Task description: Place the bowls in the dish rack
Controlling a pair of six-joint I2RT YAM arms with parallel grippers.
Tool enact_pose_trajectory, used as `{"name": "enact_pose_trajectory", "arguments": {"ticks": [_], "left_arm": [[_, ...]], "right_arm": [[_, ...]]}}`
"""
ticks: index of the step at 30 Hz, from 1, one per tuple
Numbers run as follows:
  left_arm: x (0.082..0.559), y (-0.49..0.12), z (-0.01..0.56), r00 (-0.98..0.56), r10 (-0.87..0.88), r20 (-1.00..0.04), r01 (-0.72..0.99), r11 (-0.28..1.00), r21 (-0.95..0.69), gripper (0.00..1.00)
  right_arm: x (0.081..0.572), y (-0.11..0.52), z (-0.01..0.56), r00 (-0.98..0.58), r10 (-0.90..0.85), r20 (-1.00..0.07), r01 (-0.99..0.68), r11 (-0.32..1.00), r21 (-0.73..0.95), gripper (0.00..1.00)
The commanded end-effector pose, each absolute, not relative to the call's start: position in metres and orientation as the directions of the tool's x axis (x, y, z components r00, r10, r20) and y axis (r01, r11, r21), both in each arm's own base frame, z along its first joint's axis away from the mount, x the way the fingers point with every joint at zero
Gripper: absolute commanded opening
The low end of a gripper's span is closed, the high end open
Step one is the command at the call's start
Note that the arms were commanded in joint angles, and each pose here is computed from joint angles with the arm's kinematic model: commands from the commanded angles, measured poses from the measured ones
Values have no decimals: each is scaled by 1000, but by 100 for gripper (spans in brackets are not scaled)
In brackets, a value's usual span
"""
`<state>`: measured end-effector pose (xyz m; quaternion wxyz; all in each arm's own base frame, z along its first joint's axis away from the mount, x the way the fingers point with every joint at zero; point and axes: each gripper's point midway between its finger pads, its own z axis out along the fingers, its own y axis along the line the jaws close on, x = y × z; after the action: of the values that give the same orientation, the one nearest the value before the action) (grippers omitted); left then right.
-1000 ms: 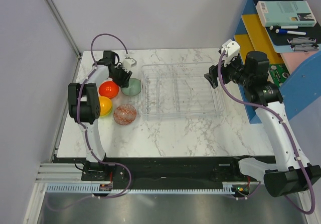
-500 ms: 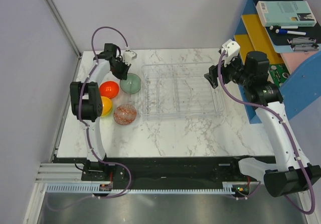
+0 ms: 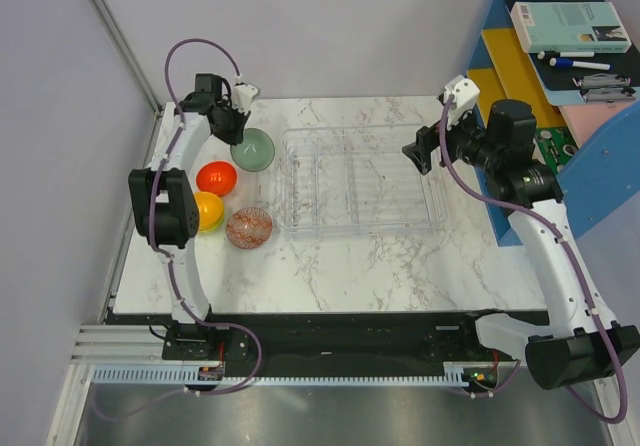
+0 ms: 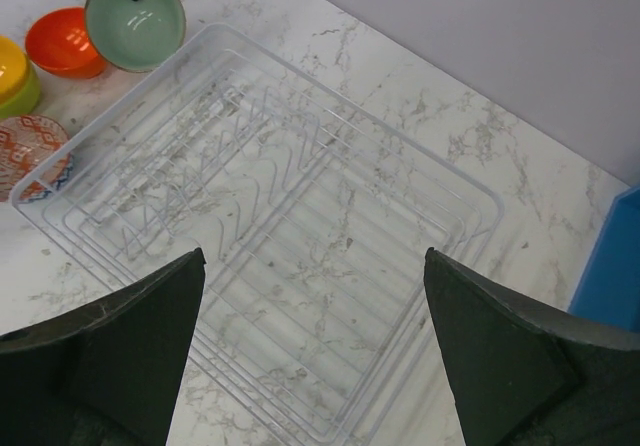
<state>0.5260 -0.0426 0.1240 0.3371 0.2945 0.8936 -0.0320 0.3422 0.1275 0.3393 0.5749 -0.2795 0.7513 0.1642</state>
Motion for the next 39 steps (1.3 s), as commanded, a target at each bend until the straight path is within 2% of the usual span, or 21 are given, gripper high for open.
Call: {"name": "enact_pose_trajectory", "arguments": {"ticks": [1, 6, 8, 11, 12, 14, 15, 16, 20, 25, 39], "left_arm": [[512, -82, 241, -395, 400, -827, 592, 799, 104, 2], [477, -108, 279, -317, 305, -898, 659, 752, 23, 2], [459, -122, 293, -268, 275, -923, 700, 714, 10, 2], [430, -157, 297, -242, 254, -936, 791, 610, -39, 2], [418, -168, 303, -226, 243, -943, 823, 566, -51, 2], [402, -190, 301, -225, 240, -944, 862, 501, -78, 2], [393, -201, 302, -229, 226, -947, 886, 452, -106, 2], [388, -208, 304, -227, 219, -949, 900, 419, -119, 2], [370, -243, 304, -230, 214, -949, 940, 302, -160, 2], [363, -275, 300, -223, 237, -945, 955, 248, -163, 2], [364, -281, 311, -179, 206, -962, 953, 281, -117, 2]], "right_arm": [[340, 156, 370, -153, -105, -983, -693, 720, 30, 98], [338, 187, 369, -246, 48, -968, -772, 595, 226, 98], [329, 203, 359, -329, 82, -941, -815, 478, 327, 98], [324, 222, 361, -438, 143, -888, -832, 309, 460, 98], [326, 225, 369, -421, 166, -892, -850, 270, 452, 98], [330, 231, 358, -548, 195, -814, -790, 199, 579, 98], [328, 235, 364, -517, 199, -832, -821, 159, 548, 98], [328, 237, 362, -561, 207, -802, -796, 133, 591, 98], [333, 246, 339, -597, 193, -778, -773, 117, 623, 98], [334, 257, 311, -619, 139, -773, -755, 165, 635, 98], [325, 277, 261, -668, 20, -744, -726, 199, 658, 98]]}}
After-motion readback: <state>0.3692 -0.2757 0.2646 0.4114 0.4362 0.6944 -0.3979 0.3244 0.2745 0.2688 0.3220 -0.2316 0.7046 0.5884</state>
